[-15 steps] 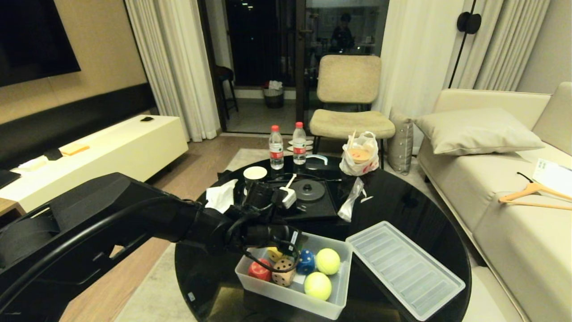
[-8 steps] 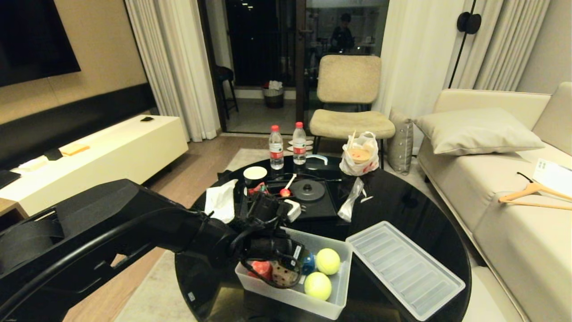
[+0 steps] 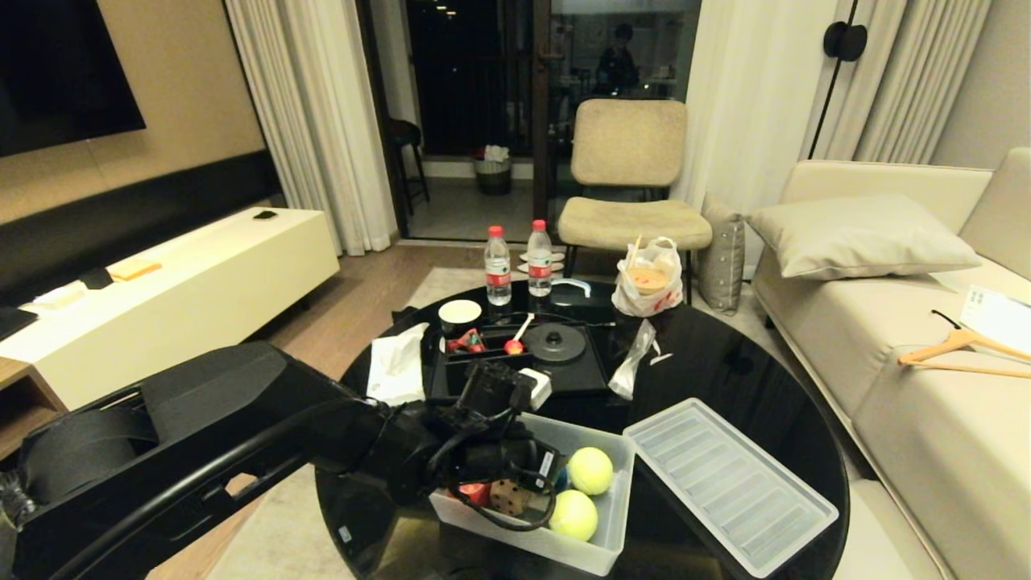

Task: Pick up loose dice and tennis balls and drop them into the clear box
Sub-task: Put the toys in the box

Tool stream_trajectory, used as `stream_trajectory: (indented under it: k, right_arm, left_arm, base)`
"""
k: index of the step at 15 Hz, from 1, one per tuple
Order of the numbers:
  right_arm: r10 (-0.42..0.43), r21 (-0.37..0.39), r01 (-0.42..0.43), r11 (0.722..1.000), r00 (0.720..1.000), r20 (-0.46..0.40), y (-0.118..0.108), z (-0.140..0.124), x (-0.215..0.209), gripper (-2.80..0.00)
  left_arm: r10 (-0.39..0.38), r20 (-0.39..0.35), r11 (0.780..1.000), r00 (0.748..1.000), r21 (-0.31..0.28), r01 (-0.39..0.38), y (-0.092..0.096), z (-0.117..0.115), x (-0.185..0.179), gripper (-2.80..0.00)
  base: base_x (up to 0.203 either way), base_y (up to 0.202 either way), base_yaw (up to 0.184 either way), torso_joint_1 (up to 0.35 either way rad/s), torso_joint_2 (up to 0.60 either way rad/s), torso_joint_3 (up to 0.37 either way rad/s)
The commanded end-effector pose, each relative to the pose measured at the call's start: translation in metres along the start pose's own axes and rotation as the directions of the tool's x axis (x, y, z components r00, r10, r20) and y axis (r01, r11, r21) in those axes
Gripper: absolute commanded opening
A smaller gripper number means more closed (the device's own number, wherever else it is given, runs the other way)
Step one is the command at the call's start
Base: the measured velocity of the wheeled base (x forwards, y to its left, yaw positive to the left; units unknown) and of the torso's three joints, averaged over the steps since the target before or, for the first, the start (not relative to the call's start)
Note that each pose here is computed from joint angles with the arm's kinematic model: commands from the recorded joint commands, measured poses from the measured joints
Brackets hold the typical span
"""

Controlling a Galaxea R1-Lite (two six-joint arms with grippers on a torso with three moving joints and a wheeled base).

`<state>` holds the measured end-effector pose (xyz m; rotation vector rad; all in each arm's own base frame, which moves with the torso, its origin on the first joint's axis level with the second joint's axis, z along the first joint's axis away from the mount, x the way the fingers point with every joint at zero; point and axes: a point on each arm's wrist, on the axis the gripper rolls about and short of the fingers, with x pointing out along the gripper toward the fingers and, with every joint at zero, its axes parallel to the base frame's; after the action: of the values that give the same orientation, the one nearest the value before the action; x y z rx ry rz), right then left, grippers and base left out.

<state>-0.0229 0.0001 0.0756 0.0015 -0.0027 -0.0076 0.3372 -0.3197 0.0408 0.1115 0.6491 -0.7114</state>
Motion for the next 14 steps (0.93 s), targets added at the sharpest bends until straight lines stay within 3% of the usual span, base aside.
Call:
stream_trajectory:
  k: [1,8,14]
  right_arm:
    - [0.000,0.000,0.000,1.000,1.000,-0.001,0.000,0.000,0.000,-2.80]
    - [-0.001,0.001,0.001,1.000,1.000,-0.001,0.000,0.000,0.000,-2.80]
    - [0.000,0.000,0.000,1.000,1.000,-0.001,0.000,0.000,0.000,-2.80]
  left_arm:
    - [-0.003,-0.017,1.000,1.000,0.001,0.003,-0.002,-0.006,0.001,-2.80]
    - [-0.001,-0.068,1.000,0.998,0.006,0.002,-0.003,-0.022,0.004,-2.80]
    - [-0.003,-0.046,1.000,0.999,0.031,0.004,-0.012,-0.030,0.014,-2.80]
  base:
    - [0.000,0.000,0.000,0.000,0.00,0.000]
    - [0.000,0.000,0.000,0.000,0.00,0.000]
    - [0.000,0.000,0.000,0.000,0.00,0.000]
